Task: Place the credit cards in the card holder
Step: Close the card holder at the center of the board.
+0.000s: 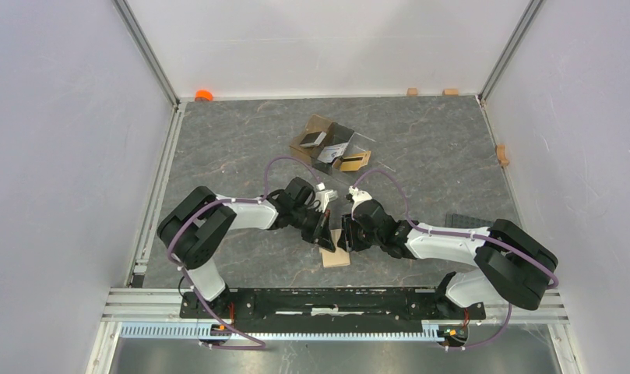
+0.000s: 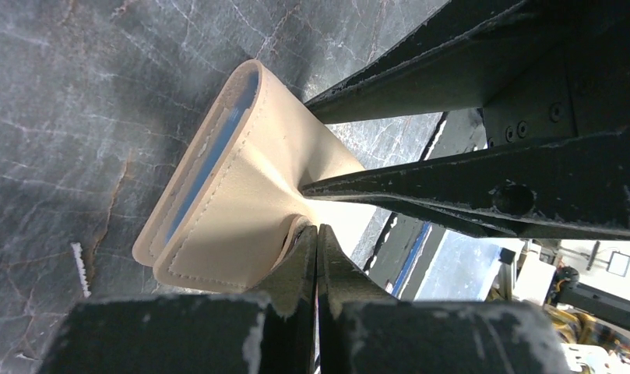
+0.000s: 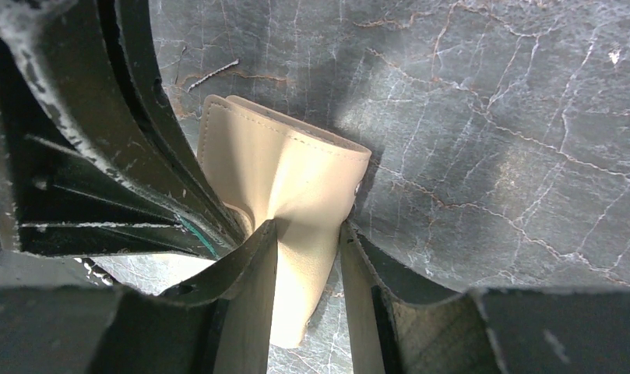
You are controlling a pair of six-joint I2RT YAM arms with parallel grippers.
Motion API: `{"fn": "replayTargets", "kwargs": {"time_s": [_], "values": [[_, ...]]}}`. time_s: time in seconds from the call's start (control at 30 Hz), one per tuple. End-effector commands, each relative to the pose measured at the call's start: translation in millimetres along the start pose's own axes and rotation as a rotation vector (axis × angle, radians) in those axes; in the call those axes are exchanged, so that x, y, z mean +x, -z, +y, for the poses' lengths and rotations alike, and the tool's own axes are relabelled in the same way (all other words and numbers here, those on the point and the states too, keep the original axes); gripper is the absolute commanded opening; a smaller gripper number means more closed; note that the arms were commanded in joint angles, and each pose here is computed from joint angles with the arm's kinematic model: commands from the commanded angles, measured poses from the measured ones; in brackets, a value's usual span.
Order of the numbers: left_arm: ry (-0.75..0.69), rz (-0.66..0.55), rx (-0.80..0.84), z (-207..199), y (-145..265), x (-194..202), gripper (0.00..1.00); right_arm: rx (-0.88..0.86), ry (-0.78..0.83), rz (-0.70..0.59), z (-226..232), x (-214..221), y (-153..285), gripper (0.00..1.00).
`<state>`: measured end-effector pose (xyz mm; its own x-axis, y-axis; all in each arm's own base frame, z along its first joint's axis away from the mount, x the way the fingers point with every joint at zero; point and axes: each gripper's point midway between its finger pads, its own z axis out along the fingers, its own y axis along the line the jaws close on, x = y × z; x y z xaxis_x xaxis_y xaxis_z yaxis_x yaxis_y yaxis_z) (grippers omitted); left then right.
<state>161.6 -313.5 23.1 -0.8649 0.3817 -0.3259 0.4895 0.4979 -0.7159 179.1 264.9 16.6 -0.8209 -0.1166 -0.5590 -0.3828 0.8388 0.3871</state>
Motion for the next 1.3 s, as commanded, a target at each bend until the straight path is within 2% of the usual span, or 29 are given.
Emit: {"fn": "replayTargets", "kwargs": {"time_s": [0.0,0.33,0.63,0.97,1.13,1.27], "values": [[0.08,0.013,-0.263,73.1,-2.4,22.7,0.02,0.123,0.031,0.153,-35.4,48.4,7.7,0.41],[0.142,0.027,-0.305,95.2,2.6,34.5,0.02,0.134,0.029,0.133,-37.0,45.0,14.1,0.41],[0.282,0.047,-0.381,120.2,7.1,45.8,0.02,0.145,0.03,0.104,-38.5,39.1,19.9,0.41],[0.349,0.085,-0.417,132.8,4.6,53.7,0.02,0.165,0.047,0.067,-42.0,31.1,28.7,0.42],[0.304,0.031,-0.394,122.4,10.6,39.4,0.03,0.165,0.055,0.049,-41.4,26.4,32.4,0.42],[0.235,-0.052,-0.347,100.3,20.3,4.6,0.13,0.164,0.066,0.018,-38.4,15.9,36.9,0.43]]}}
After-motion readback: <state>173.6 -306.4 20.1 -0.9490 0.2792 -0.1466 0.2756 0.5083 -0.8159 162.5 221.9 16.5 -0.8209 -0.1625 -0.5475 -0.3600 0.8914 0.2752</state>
